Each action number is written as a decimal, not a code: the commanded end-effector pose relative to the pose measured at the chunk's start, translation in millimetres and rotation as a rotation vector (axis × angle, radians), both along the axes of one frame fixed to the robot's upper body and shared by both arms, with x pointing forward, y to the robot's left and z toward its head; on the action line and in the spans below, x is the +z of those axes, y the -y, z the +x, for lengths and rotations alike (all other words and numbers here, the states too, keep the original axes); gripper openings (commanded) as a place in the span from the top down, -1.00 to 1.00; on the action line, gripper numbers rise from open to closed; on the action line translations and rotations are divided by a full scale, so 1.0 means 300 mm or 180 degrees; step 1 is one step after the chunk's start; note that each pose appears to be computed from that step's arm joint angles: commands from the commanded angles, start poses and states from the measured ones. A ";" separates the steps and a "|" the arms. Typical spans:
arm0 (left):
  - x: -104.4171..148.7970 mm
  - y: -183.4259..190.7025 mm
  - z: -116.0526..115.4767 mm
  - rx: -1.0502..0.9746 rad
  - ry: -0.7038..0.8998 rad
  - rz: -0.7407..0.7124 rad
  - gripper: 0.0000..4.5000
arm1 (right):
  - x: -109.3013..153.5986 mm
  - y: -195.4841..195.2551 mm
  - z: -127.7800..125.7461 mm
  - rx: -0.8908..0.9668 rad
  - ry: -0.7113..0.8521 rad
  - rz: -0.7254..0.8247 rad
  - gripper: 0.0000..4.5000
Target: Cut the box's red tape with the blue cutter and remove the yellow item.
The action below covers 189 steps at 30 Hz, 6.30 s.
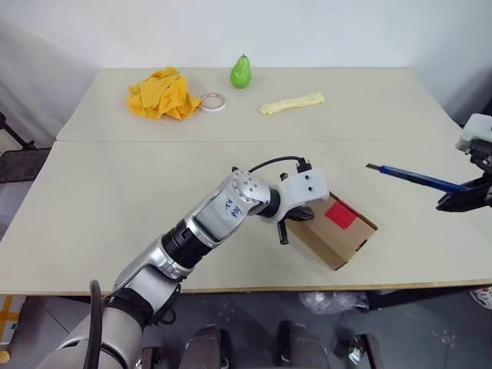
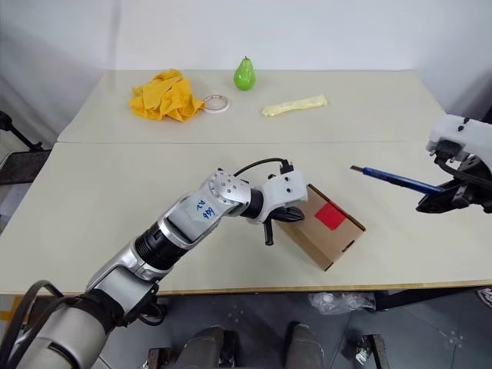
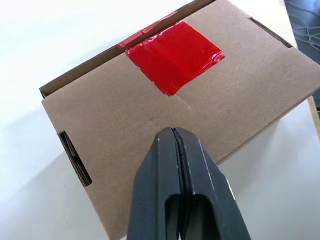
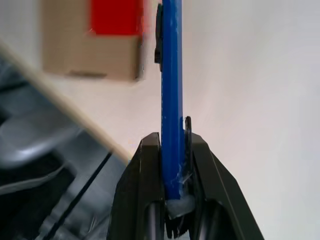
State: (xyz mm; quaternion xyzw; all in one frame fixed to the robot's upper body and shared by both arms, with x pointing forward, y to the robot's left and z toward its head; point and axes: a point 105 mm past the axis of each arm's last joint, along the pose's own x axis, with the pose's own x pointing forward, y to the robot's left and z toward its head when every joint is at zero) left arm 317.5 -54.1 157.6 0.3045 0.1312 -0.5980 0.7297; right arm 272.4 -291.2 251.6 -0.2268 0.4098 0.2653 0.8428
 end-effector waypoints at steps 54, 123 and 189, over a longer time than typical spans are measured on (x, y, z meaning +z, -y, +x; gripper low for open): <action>-0.002 -0.162 0.076 0.1113 -0.0521 -0.0533 1.00 | -0.317 -0.329 0.198 0.0605 0.0957 0.0684 0.99; -0.013 -0.133 0.019 -0.0376 -0.0312 0.0117 1.00 | -0.468 -0.184 0.017 0.0126 0.0510 -0.0228 -0.99; -0.041 -0.148 0.005 -0.0236 -0.0371 0.0081 1.00 | -0.329 -0.408 0.112 -0.0607 -0.0463 0.2865 0.07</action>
